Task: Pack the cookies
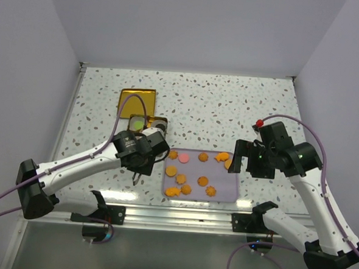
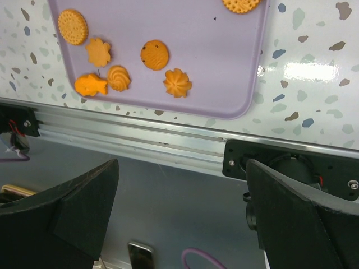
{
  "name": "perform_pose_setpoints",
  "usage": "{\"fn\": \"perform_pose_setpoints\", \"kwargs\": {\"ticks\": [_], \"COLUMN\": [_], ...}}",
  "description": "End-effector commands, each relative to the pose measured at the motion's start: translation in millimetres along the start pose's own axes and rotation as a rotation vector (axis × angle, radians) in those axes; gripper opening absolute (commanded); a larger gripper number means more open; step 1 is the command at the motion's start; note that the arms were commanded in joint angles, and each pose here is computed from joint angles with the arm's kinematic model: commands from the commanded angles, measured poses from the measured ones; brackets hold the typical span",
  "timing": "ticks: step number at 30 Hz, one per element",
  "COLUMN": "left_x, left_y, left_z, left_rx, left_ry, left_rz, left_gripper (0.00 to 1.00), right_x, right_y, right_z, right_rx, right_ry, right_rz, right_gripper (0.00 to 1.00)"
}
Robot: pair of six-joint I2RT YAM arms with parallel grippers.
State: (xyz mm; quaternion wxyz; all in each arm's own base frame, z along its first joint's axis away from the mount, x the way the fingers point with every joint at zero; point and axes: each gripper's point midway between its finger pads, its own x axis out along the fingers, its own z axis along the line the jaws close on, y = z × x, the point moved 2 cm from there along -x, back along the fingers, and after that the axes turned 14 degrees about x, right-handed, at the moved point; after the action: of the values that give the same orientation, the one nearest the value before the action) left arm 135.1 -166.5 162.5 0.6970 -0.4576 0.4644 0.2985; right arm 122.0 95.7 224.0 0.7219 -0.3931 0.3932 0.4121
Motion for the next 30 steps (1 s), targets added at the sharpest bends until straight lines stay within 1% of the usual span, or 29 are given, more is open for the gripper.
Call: {"fn": "perform_pose_setpoints", "kwargs": {"ticks": [1,6,16,26,30], "left_x": [9,20,29,28,26], "left_y": [3,9,2,2,1], "left_z": [5,4,-1,1,2], "left_rx": [-0.026,-0.039,-0.024,-0.022,-0.023], "left_ry": [-0.004,0.002,0.009,0.0,-0.002], "left_rz": [-0.003,0.014,0.025,0.034,0.035], "left_gripper": [0.42,0.42,0.42,0.52,0.52], "right_x": [-1,1,3,4,5], "right_y": [2,1,0,-1,-2], "right_z": [3,2,2,3,4], "right_rx": [-0.013,-0.014,-0.017,-0.023,-0.024], "right_ry": [-0.016,-0.006,-0.001,0.0,-0.004], "right_rz": [0.014,0.016,0.021,0.022,0.022], "right_gripper": [0.99,0.99,0.99,0.99,0.99]}}
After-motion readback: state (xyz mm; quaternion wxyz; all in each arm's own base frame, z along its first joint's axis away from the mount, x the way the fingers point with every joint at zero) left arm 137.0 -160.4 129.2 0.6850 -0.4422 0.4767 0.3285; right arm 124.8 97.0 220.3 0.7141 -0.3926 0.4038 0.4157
